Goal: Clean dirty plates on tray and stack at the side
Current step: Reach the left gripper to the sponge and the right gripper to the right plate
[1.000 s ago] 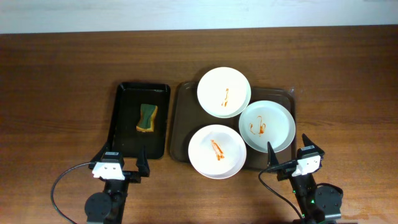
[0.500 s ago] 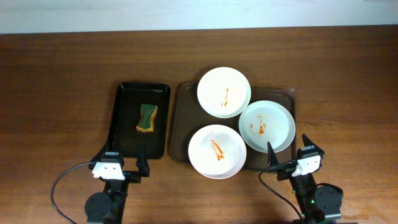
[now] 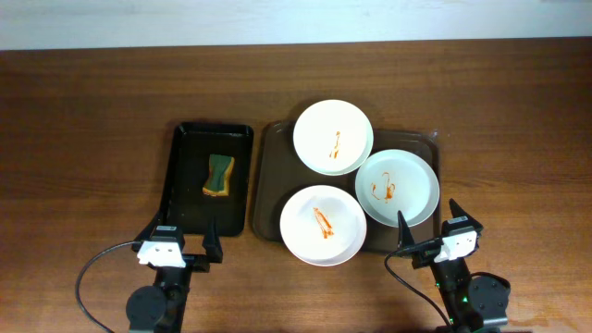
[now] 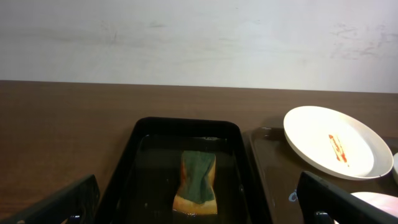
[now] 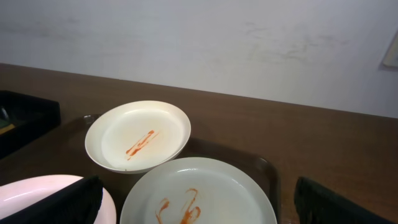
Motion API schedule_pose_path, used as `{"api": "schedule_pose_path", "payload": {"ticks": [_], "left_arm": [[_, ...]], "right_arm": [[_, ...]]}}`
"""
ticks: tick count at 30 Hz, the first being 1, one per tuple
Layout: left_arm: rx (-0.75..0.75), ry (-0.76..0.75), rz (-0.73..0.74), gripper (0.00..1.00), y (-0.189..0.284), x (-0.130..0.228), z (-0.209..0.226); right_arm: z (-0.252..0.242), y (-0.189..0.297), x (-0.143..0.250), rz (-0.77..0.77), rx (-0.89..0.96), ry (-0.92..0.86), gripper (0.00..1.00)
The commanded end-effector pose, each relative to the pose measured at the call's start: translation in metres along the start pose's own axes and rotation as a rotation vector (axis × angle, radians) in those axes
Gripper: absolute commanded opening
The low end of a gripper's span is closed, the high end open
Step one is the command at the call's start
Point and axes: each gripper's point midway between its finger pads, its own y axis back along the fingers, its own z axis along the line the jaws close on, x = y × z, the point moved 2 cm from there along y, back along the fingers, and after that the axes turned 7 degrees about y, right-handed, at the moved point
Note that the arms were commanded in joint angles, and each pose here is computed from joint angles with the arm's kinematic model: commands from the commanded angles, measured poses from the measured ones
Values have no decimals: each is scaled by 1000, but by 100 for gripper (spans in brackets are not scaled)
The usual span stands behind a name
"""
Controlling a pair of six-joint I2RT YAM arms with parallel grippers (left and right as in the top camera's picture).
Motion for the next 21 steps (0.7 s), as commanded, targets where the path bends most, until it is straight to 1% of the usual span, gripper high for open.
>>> {"api": "schedule_pose_path", "payload": {"ticks": [1,5,8,10,12,16,19,21], "left_arm": [[-13,-7,46,100,0,6,2],[-30,-7,129,100,2,-1,1],[-51,-7,208,100,-3,-14,-2],[-66,-6,283,100,-10,-20,-3],[-87,-6,387,100,-22,-26,-4],[-125,-4,573,100,-37,-30,-5],[-153,-1,731,100,-47,-39,-7],[-156,5,809,100,-52,-44,-10]], "right_arm": [[-1,0,3,8,7,-10,98],[-1,4,1,56,2,-35,98],[-2,9,-6,129,-12,-46,98],[-3,11,-12,206,-21,-93,98],[-5,10,-24,320,-37,-150,98],[-9,6,-50,481,-47,-255,98],[-4,2,-79,579,-118,-292,98],[-3,-3,-84,615,-139,-308,98]]}}
